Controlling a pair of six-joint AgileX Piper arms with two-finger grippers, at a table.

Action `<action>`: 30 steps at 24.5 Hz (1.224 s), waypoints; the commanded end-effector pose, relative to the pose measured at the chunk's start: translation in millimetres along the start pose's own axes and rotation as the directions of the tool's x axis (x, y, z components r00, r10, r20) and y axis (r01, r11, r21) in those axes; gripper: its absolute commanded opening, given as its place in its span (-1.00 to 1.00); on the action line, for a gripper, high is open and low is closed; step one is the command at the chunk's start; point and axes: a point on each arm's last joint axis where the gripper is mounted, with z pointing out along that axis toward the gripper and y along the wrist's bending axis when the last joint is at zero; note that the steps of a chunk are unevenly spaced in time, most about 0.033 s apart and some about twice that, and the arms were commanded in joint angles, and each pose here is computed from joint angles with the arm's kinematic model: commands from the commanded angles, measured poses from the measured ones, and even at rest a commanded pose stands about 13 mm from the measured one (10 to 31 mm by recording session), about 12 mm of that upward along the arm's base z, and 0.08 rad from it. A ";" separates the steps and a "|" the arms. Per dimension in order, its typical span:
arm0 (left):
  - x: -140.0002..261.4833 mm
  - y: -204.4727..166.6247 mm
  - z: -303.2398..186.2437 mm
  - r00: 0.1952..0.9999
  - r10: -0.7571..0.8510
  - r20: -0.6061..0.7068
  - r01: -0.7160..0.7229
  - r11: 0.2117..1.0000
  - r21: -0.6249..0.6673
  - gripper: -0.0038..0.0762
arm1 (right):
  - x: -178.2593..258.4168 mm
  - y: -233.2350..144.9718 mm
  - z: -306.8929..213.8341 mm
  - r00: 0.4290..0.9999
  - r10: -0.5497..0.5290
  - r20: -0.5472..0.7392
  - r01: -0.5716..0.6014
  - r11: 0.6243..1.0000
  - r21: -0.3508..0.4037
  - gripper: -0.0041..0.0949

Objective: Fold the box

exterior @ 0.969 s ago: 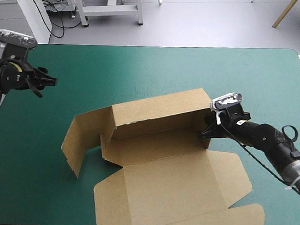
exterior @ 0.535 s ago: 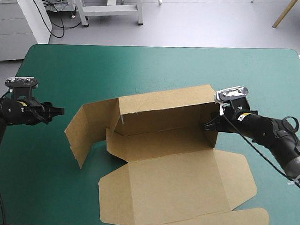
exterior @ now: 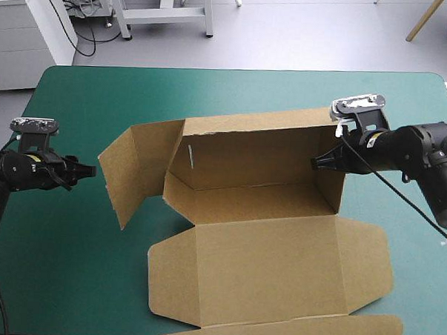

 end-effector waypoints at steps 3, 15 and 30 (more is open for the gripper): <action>-10.8 -1.3 -14.9 0.994 -0.007 0.105 0.007 1.000 0.000 0.01 | -8.4 -3.4 -1.3 0.990 -0.032 -0.135 0.035 0.999 0.019 -0.96; -9.5 -2.1 -14.7 0.996 -0.009 0.091 0.008 1.000 0.008 0.01 | -49.4 -19.3 79.0 0.974 0.022 -0.225 -0.028 0.999 -0.021 -0.96; -9.7 -2.2 -14.8 0.996 -0.007 0.093 0.006 1.000 0.009 -0.05 | -101.6 -28.7 133.1 0.998 0.034 -0.049 -0.035 0.999 -0.022 0.20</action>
